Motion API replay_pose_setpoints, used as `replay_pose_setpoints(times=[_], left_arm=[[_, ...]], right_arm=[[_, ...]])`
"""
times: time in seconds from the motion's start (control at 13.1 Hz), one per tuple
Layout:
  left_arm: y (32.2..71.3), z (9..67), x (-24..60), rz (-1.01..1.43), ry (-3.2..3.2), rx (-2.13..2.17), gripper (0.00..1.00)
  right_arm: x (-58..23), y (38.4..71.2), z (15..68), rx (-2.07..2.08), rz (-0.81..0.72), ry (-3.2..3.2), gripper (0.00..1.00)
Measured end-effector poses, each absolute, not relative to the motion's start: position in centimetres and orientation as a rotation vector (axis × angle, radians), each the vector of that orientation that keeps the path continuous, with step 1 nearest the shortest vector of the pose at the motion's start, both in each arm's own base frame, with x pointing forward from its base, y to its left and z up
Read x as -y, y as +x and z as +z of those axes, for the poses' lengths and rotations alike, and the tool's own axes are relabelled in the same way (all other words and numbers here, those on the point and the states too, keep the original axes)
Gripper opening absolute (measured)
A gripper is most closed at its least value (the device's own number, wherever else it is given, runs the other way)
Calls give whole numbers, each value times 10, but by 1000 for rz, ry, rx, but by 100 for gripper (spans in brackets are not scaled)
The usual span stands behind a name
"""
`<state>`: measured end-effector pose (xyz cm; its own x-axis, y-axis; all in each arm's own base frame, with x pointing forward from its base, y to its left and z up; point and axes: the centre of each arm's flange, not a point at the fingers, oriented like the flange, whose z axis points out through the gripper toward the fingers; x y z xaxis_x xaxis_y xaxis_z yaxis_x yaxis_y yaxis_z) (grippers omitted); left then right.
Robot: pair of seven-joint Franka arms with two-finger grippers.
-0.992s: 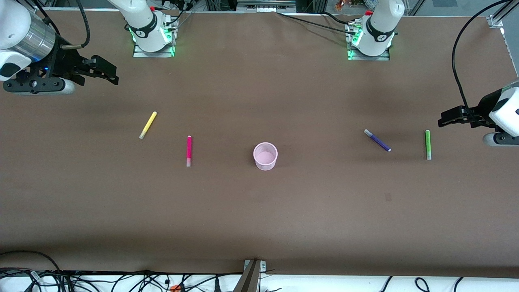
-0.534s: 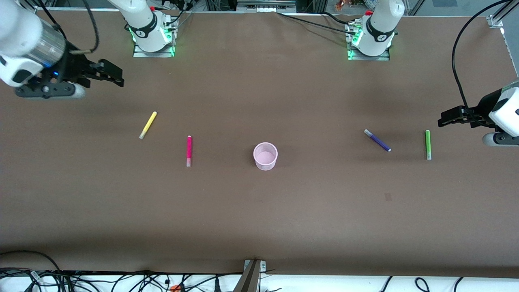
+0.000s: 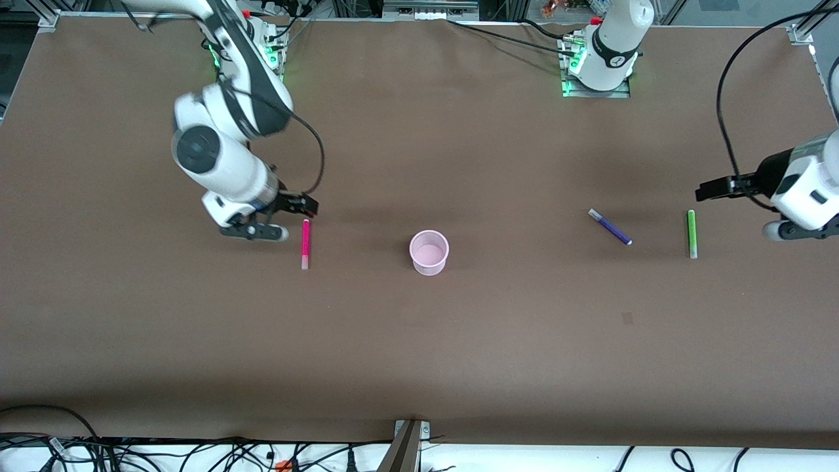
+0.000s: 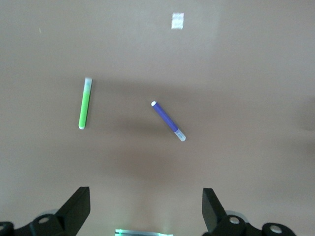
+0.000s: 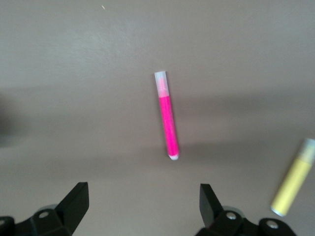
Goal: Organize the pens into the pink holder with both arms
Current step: 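Grasp the pink marker with the right gripper while the left gripper reaches the blue marker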
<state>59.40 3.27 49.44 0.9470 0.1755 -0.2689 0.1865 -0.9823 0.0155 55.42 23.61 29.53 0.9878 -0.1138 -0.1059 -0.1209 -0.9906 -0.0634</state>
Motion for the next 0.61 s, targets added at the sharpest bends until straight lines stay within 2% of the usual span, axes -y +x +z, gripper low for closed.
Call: replay_pose_setpoints(times=[0.23, 0.38, 0.46, 0.61], left_arm=[[596, 433, -31, -428, 3030, -549, 100], [590, 385, -30, -407, 2975, -761, 100], [583, 362, -29, -420, 2945, -839, 100], [569, 319, -27, -455, 2871, -1003, 100]], right_arm=[[-230, 559, 232, -192, 193, -3078, 98], [-227, 560, 210, -158, 183, -3107, 81], [-226, 560, 199, -155, 177, -3107, 78], [-224, 559, 178, -159, 190, -3108, 56]])
